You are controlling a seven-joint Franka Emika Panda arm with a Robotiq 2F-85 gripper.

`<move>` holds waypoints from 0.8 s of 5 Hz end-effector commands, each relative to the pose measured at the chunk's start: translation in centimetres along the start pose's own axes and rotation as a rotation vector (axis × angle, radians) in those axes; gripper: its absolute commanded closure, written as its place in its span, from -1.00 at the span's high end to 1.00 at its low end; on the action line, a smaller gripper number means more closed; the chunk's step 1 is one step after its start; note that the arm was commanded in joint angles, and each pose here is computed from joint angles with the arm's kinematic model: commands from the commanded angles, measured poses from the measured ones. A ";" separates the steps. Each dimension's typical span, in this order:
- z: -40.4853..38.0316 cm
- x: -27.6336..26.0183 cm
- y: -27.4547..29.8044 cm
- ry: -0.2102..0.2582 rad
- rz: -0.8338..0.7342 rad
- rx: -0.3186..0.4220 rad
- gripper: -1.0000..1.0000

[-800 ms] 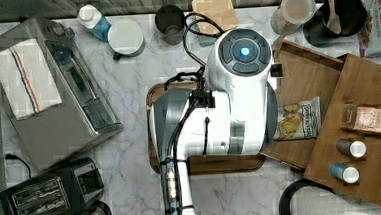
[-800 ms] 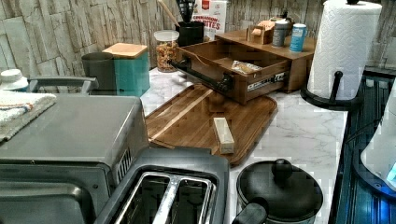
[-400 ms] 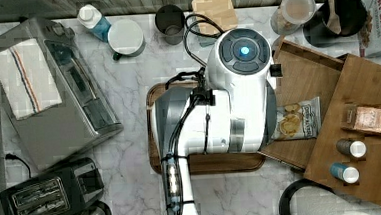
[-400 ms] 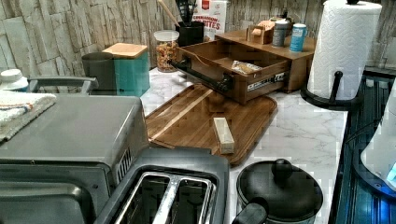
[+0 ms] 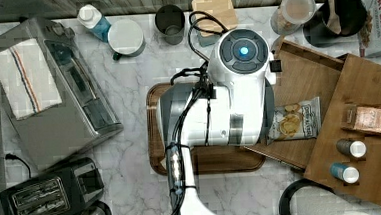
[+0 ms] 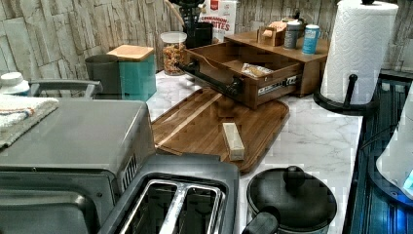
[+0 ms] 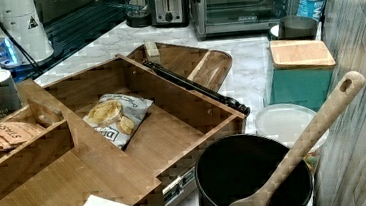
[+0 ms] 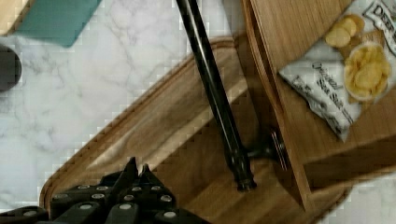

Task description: Close the drawer.

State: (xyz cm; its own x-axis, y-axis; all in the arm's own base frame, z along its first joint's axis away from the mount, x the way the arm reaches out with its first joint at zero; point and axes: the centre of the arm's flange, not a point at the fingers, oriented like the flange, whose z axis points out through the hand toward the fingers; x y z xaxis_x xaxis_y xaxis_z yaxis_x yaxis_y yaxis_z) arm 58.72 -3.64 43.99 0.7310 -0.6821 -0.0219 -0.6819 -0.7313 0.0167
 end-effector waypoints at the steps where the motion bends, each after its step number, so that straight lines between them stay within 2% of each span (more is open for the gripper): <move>1: 1.5 1.1 -1.2 0.041 -0.160 -0.048 -1.00; 4: 5.5 4.7 -2.3 0.165 -0.182 -0.026 -1.00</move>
State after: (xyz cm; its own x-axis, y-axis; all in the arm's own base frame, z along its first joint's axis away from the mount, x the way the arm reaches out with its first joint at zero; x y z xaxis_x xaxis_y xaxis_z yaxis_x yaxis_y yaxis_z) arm 62.53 -4.19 36.68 0.8391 -0.5343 0.1017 -0.5396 -0.8414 0.0316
